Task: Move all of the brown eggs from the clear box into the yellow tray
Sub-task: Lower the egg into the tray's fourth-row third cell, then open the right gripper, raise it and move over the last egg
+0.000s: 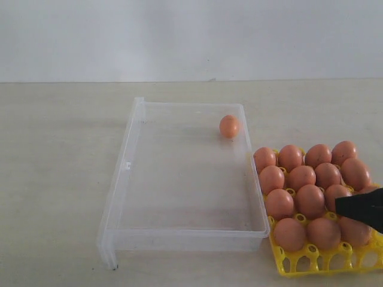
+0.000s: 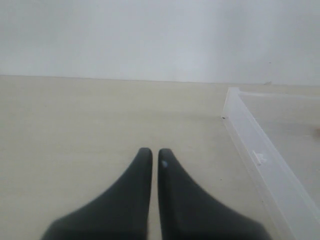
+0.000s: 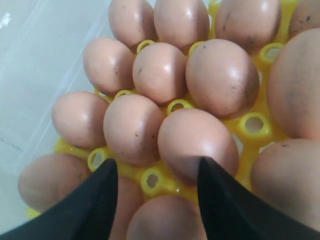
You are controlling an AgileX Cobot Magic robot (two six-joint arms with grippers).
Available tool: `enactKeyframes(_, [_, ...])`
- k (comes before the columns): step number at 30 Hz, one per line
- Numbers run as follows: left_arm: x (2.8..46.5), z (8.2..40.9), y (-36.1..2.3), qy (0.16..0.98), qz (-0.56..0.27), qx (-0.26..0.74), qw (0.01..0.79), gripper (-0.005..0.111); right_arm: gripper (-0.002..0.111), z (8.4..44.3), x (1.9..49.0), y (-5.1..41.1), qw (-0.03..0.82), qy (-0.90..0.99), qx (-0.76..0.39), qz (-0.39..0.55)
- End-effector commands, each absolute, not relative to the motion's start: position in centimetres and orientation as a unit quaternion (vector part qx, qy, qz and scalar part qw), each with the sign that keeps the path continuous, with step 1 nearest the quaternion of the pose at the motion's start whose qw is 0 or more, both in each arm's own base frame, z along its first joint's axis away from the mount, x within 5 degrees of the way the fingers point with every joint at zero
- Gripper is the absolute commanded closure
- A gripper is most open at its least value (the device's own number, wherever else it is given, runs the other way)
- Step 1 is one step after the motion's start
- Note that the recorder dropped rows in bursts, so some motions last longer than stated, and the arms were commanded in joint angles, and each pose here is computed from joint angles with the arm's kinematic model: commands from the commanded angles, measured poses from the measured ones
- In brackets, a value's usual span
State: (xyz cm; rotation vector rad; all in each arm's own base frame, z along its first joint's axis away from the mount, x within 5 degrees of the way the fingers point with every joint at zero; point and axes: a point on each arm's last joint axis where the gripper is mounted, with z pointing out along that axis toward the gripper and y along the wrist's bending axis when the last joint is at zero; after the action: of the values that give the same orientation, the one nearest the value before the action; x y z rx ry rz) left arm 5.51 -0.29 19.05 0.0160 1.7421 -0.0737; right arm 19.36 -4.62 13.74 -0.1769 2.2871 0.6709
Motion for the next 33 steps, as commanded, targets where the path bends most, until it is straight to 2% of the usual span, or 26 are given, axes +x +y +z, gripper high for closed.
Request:
enactKeyframes(1, [5.5,19.0,-0.3,0.764,-0.032,0.006,0.644,0.103,0.064,14.0,19.6,-4.6,0.381,0.882,-0.065,0.269])
enactKeyframes(4, [5.5,19.0,-0.3,0.764,-0.032,0.006,0.644,0.103,0.064,14.5,20.0,-4.5,0.406,0.867,-0.041,0.286])
enactKeyframes(9, [5.5,19.0,-0.3,0.764,-0.032,0.006,0.644,0.103,0.064,17.1,20.6,-3.8,0.494,0.787,-0.031,0.369])
enactKeyframes(15, [5.5,19.0,-0.3,0.764,-0.032,0.006,0.644,0.103,0.065,20.8,21.6,-2.8,0.561,0.751,-0.08,0.34])
enactKeyframes(17, [5.5,19.0,-0.3,0.764,-0.032,0.006,0.644,0.103,0.072,23.0,22.5,-1.6,0.587,0.725,-0.133,0.334])
enactKeyframes(19, [5.5,19.0,-0.3,0.764,-0.032,0.006,0.644,0.103,0.085,25.5,23.3,-0.1,0.607,0.698,-0.192,0.328])
enactKeyframes(22, [5.5,19.0,-0.3,0.764,-0.032,0.006,0.644,0.103,0.109,28.7,25.3,2.1,0.618,0.705,-0.242,0.25])
enactKeyframes(26, [5.5,19.0,-0.3,0.764,-0.032,0.006,0.644,0.103,0.108,32.6,28.0,5.3,0.626,0.731,-0.24,0.125])
enactKeyframes(29, [5.5,19.0,-0.3,0.764,-0.032,0.006,0.644,0.103,0.108,34.0,29.6,6.8,0.617,0.759,-0.208,0.013])
enactKeyframes(33, [5.5,19.0,-0.3,0.764,-0.032,0.006,0.644,0.103,0.108,34.8,30.9,7.4,0.554,0.785,-0.194,-0.198])
